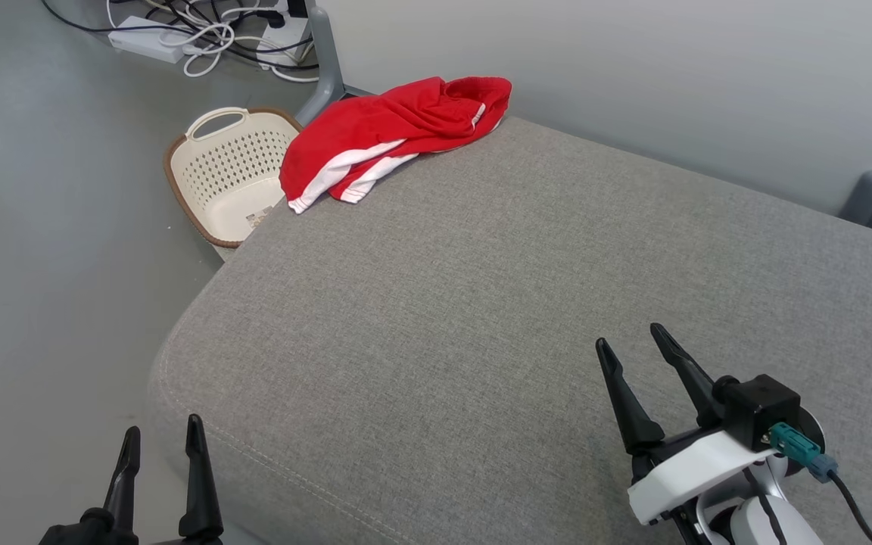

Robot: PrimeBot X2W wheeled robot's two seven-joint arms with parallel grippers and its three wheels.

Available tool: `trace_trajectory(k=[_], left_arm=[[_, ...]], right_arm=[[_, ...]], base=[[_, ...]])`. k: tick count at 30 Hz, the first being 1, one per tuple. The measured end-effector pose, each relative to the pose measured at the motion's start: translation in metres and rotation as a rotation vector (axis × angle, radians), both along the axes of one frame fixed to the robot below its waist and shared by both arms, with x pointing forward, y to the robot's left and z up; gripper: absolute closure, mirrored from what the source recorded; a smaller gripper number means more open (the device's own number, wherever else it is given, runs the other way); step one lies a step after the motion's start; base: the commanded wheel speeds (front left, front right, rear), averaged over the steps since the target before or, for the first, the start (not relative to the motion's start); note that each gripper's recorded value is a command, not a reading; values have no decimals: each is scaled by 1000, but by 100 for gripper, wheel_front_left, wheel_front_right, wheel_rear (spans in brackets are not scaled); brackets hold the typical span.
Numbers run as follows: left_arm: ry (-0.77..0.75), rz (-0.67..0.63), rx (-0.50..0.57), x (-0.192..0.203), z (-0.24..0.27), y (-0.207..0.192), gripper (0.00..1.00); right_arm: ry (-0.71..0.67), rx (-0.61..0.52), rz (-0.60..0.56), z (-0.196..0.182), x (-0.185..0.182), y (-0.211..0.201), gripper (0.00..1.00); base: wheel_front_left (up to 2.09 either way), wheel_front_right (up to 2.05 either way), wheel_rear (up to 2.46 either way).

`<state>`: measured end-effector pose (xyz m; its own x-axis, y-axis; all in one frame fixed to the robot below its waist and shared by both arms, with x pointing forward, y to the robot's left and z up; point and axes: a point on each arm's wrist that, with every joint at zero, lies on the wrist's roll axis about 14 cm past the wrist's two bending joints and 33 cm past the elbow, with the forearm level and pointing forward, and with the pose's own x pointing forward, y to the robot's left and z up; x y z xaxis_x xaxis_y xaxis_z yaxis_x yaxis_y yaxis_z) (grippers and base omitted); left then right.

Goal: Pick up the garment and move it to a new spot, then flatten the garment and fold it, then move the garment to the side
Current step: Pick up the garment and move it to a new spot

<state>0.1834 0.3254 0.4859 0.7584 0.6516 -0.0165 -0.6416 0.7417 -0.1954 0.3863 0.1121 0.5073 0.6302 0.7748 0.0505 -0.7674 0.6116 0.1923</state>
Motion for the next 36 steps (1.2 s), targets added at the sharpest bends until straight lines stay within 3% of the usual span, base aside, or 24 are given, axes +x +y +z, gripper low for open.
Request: trace_trajectory(k=[7, 12, 16, 21, 27, 29, 31, 36], left_arm=[[21, -12, 1, 9, -1, -3, 0], [16, -97, 124, 50, 25, 10, 0], [1, -214, 260, 107, 66, 25, 0], [5, -266, 379, 178, 117, 57, 0], [152, -355, 451, 275, 134, 81, 0], [145, -370, 417, 309, 140, 82, 0], [217, -428, 424, 356, 124, 73, 0], [432, -520, 350, 409, 50, 55, 0]], right_arm=[[4, -14, -15, -7, 13, -2, 0], [-4, -26, -83, -11, 37, -17, 0], [-27, -33, -156, -10, 63, -35, 0], [-64, -36, -203, -3, 88, -47, 0], [-92, -53, -290, -5, 115, -80, 0], [-97, -64, -334, -8, 122, -98, 0], [-93, -102, -405, -18, 130, -130, 0], [-93, -171, -501, -30, 135, -174, 0]], base=[[0, 0, 0], [0, 0, 0], [0, 0, 0], [0, 0, 0], [0, 0, 0], [0, 0, 0], [0, 0, 0], [0, 0, 0]])
